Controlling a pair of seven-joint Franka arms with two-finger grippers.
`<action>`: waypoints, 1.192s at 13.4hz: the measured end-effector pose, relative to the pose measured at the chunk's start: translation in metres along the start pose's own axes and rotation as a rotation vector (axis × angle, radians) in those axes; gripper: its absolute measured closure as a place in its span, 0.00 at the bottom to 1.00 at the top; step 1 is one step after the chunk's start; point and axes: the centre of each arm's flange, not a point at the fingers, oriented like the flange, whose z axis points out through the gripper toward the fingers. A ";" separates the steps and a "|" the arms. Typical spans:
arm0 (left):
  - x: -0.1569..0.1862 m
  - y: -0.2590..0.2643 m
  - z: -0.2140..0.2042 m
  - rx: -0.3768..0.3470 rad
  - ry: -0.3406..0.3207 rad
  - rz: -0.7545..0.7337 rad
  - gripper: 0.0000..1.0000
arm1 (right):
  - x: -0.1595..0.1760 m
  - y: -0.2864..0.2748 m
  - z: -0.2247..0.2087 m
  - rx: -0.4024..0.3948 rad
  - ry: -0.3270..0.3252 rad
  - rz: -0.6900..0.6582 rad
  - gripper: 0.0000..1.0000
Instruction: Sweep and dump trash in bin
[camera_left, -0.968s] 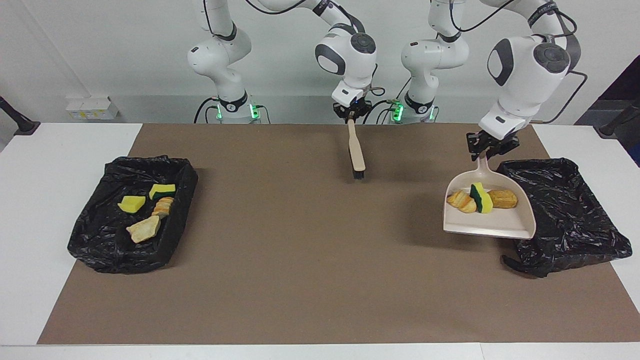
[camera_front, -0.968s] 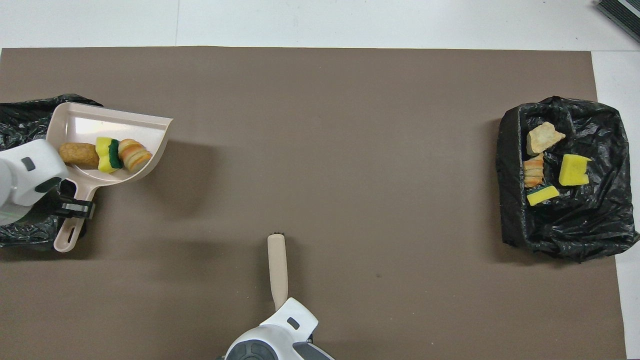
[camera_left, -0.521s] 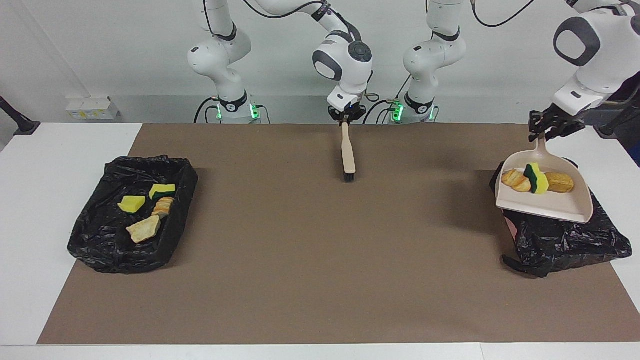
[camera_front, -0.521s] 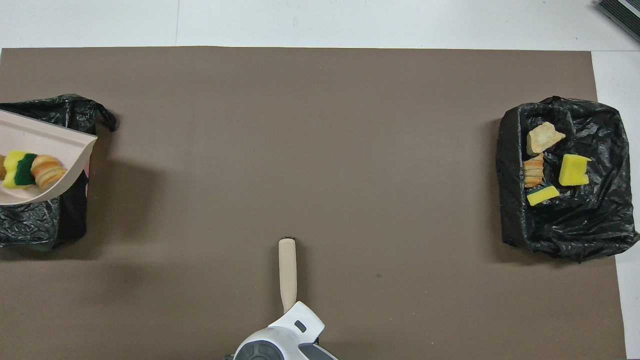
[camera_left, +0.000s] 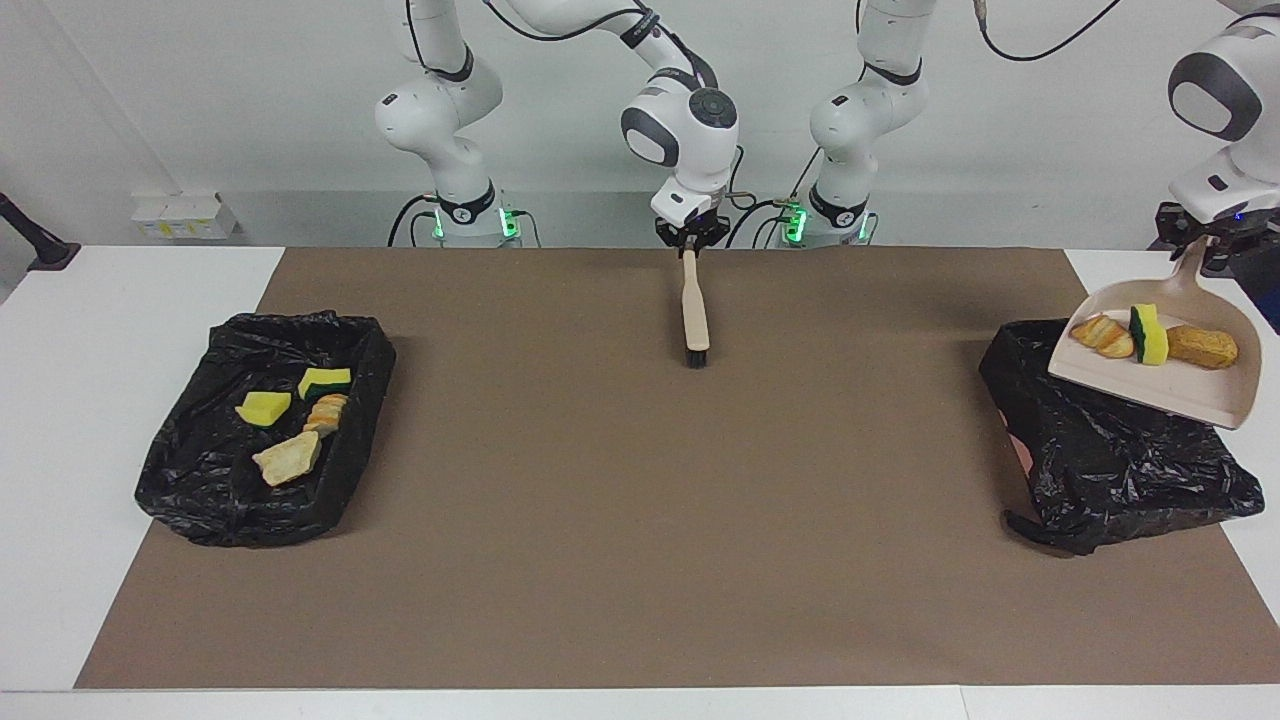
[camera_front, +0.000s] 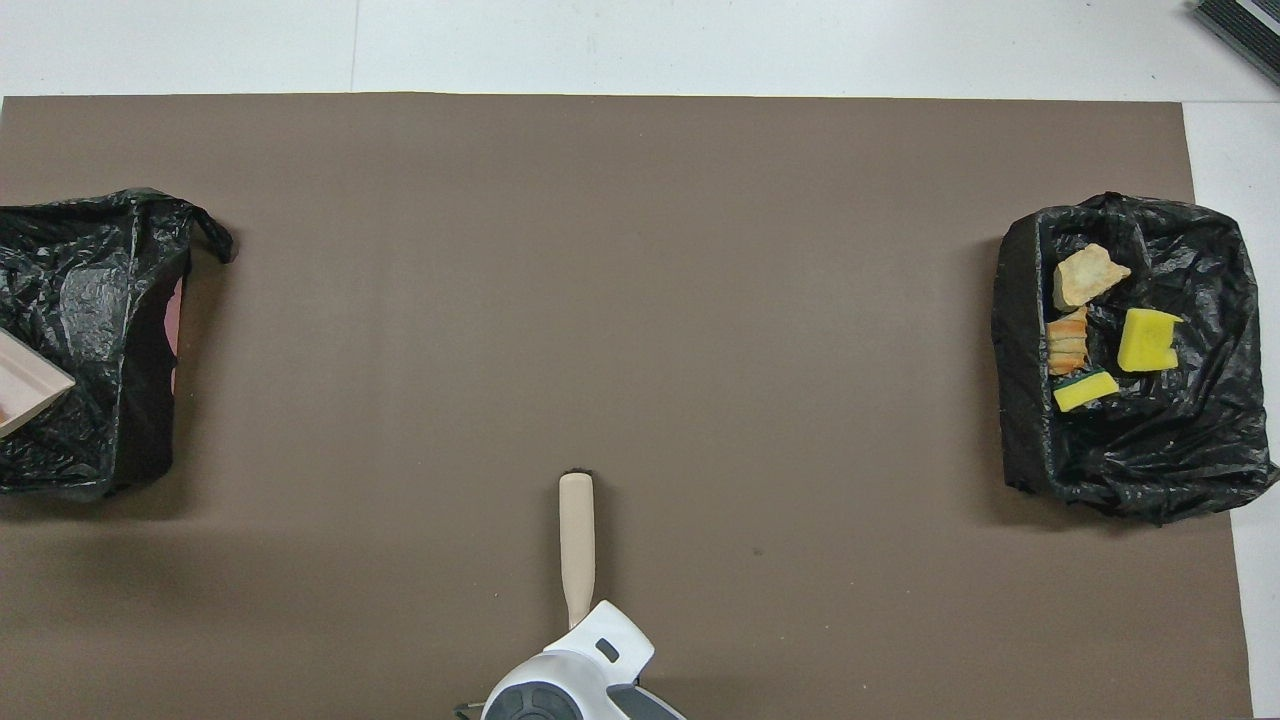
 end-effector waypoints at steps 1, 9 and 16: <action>0.008 -0.012 -0.003 0.062 -0.042 0.032 0.69 | 0.001 0.001 0.000 0.000 0.000 -0.003 0.74; 0.066 -0.020 -0.038 0.359 -0.271 0.229 0.69 | 0.039 0.004 -0.027 0.052 0.040 0.035 0.01; 0.085 -0.002 -0.072 0.403 -0.492 0.212 0.69 | 0.123 0.091 -0.121 0.118 0.147 0.157 0.00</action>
